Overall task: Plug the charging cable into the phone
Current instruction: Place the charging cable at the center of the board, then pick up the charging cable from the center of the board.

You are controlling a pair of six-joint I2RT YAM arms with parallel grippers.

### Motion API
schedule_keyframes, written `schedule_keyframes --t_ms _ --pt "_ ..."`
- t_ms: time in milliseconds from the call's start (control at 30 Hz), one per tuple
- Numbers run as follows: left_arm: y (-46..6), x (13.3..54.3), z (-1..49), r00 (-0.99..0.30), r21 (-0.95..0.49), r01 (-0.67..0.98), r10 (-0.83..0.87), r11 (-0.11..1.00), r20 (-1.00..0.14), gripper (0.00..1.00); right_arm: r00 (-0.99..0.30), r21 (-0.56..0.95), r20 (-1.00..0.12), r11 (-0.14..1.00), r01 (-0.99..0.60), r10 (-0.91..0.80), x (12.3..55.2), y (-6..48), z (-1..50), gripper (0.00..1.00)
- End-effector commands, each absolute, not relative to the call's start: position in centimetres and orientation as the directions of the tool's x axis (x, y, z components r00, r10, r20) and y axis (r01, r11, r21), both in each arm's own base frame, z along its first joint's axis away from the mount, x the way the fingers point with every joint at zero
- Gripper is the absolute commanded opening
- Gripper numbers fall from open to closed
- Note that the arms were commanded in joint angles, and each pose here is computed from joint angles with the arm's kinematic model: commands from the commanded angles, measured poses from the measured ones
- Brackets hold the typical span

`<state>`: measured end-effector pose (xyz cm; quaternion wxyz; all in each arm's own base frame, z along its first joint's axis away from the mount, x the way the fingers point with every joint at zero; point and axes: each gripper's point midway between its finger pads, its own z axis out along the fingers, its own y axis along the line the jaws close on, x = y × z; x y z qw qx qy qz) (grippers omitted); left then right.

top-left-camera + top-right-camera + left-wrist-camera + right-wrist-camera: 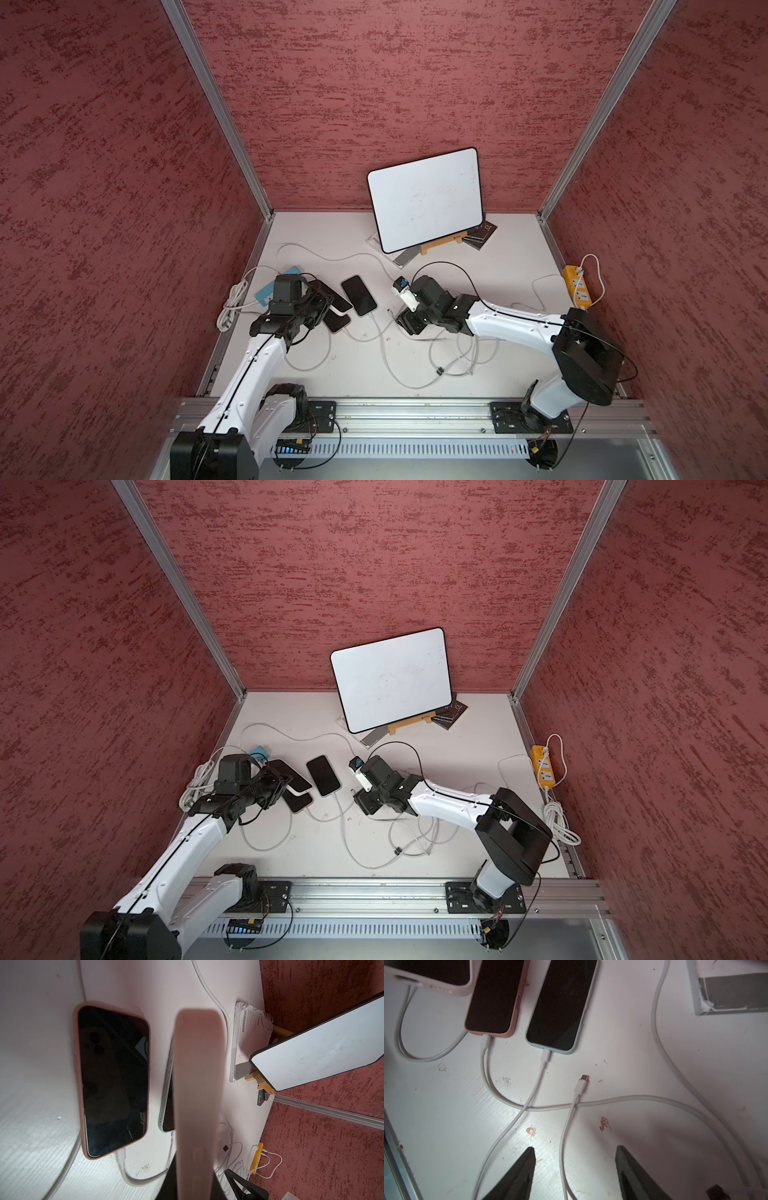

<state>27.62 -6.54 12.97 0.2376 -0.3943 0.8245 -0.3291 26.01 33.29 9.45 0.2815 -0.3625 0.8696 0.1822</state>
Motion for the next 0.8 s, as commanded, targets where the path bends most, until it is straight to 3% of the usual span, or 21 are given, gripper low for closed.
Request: schedule_keyframes --t_ms 0,300,767 --pt "-6.4 28.3 14.5 -0.582 -0.759 -0.425 -0.791 0.493 -0.188 0.0 -0.602 0.056 -0.565 0.703 -0.709 -0.564 26.7 33.5 8.5 0.58" --pt "-6.4 28.3 14.4 -0.599 -0.76 -0.419 -0.78 0.497 -0.181 0.0 -0.705 0.112 -0.425 0.74 -0.663 -0.567 27.9 36.7 4.7 0.39" --pt "-6.4 28.4 14.1 -0.608 -0.76 -0.42 -0.776 0.497 -0.171 0.0 -0.816 0.27 -0.338 0.783 -0.561 -0.469 28.3 37.1 3.1 0.29"
